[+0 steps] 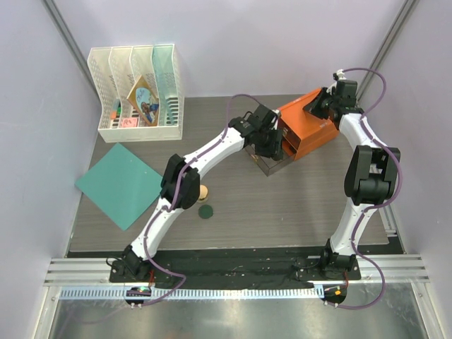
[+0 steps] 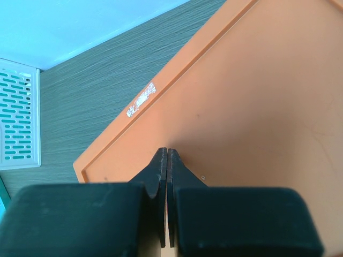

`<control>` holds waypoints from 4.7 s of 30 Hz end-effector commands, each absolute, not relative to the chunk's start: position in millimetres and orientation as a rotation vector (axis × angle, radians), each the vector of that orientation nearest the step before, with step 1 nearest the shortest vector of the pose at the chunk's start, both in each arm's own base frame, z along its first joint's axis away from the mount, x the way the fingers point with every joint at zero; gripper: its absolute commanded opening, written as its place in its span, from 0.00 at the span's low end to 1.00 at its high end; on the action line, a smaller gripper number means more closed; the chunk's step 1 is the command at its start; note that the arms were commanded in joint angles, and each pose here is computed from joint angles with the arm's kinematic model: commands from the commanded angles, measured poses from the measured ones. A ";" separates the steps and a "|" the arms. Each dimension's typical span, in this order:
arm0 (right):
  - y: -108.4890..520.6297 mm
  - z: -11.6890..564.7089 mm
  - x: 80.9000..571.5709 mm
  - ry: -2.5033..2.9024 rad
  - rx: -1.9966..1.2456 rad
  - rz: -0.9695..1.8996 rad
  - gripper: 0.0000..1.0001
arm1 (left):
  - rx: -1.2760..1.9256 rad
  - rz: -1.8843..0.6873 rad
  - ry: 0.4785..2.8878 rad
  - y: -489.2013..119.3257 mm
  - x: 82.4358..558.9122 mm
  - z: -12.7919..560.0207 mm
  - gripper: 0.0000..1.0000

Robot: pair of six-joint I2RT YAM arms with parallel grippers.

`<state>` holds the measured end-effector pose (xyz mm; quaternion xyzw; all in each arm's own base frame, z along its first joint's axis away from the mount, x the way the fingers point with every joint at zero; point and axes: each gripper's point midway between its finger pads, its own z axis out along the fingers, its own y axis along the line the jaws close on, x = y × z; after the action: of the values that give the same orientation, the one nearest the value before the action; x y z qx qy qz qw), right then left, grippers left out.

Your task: Organize the makeup

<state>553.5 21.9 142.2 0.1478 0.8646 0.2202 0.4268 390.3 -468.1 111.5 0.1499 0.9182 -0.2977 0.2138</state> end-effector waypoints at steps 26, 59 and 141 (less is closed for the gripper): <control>15.2 -41.7 410.0 2.866 0.617 0.350 0.01 | 0.327 -0.536 2.480 -346.1 392.5 183.8 0.71; 17.0 -51.3 410.1 2.885 0.622 0.365 0.01 | 0.379 -0.026 3.066 -203.2 266.4 18.5 0.89; 17.8 -53.8 404.8 2.899 0.625 0.372 0.01 | 0.451 -1.041 2.182 -500.5 430.1 194.7 0.96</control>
<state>557.8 24.2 141.6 0.1422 0.8603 0.2365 0.4286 431.2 -502.3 98.4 0.1445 0.8816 -0.3644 0.2628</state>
